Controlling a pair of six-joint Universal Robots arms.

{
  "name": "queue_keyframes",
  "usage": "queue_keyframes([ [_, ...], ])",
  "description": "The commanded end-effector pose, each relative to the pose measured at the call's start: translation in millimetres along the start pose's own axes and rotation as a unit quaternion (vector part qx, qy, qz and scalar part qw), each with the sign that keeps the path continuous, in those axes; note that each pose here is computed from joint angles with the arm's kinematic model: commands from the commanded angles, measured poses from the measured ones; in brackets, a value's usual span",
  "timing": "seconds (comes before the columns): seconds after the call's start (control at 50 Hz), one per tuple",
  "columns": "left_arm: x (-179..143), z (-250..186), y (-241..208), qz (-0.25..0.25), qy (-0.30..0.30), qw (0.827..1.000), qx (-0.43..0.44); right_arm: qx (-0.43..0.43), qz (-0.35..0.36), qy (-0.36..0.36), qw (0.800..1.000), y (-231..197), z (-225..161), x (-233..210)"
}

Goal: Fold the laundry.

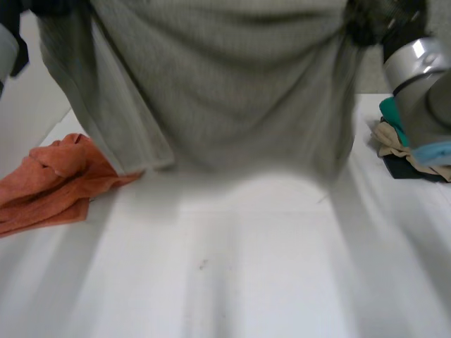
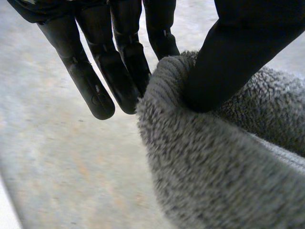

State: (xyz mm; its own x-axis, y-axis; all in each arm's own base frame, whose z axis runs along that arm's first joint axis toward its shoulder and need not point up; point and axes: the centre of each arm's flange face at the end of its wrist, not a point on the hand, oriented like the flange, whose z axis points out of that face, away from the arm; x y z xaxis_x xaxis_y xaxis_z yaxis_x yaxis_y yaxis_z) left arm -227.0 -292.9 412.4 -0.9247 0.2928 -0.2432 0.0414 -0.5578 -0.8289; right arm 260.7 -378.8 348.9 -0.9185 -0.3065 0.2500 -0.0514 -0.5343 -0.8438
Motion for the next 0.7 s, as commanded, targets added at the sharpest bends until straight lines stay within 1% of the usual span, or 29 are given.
queue_keyframes([
  [0.02, -9.7, 24.0, -4.0, 0.002, -0.041, 0.999, 0.034, 0.024, -0.015, 0.0, 1.0, -22.8, -2.3, 9.2],
  [0.08, -3.8, 18.4, 5.1, -0.003, -0.038, 0.999, 0.019, -0.005, -0.016, -0.006, 1.0, -11.4, -11.2, 9.1],
  [0.16, 11.0, -4.2, 34.7, -0.01, -0.019, 0.999, -0.039, -0.054, -0.014, -0.015, 0.998, 7.2, -33.5, 6.8],
  [0.18, 16.3, -18.2, 48.9, -0.013, -0.012, 0.997, -0.07, -0.072, -0.016, -0.023, 0.997, 15.2, -43.5, 5.1],
  [0.24, 26.3, -43.4, 73.6, -0.017, 0.001, 0.993, -0.121, -0.111, -0.02, -0.047, 0.992, 34.9, -62.8, -2.6],
  [0.26, 33.2, -62.4, 91.0, -0.018, 0.01, 0.987, -0.158, -0.14, -0.021, -0.07, 0.987, 50.5, -78.4, -10.9],
  [0.32, 45.8, -89.9, 115.2, -0.018, 0.029, 0.978, -0.207, -0.183, -0.025, -0.111, 0.977, 75.1, -102.5, -25.5],
  [0.34, 54.4, -107.0, 132.9, -0.017, 0.041, 0.97, -0.238, -0.212, -0.031, -0.134, 0.968, 92.7, -118.6, -33.7],
  [0.4, 65.6, -129.5, 156.0, -0.009, 0.059, 0.959, -0.279, -0.25, -0.05, -0.164, 0.953, 114.9, -139.0, -43.5],
  [0.42, 71.6, -141.1, 165.9, -0.001, 0.072, 0.951, -0.3, -0.276, -0.065, -0.176, 0.943, 125.3, -150.1, -46.6],
  [0.46, 76.3, -152.5, 173.2, 0.012, 0.084, 0.942, -0.325, -0.299, -0.079, -0.186, 0.933, 132.6, -158.6, -48.2],
  [0.48, 81.1, -163.1, 176.0, 0.027, 0.1, 0.932, -0.348, -0.314, -0.088, -0.191, 0.926, 134.7, -163.4, -48.1],
  [0.54, 84.0, -169.6, 169.4, 0.056, 0.117, 0.92, -0.369, -0.33, -0.086, -0.189, 0.921, 135.5, -166.9, -46.0],
  [0.56, 81.9, -168.6, 160.5, 0.073, 0.117, 0.917, -0.374, -0.334, -0.083, -0.188, 0.92, 135.8, -168.2, -45.2],
  [0.64, 75.7, -156.2, 131.5, 0.09, 0.111, 0.919, -0.368, -0.334, -0.083, -0.188, 0.92, 132.3, -170.9, -45.3],
  [0.7, 74.5, -150.1, 115.3, 0.089, 0.115, 0.916, -0.373, -0.328, -0.084, -0.186, 0.922, 127.0, -171.4, -45.0],
])
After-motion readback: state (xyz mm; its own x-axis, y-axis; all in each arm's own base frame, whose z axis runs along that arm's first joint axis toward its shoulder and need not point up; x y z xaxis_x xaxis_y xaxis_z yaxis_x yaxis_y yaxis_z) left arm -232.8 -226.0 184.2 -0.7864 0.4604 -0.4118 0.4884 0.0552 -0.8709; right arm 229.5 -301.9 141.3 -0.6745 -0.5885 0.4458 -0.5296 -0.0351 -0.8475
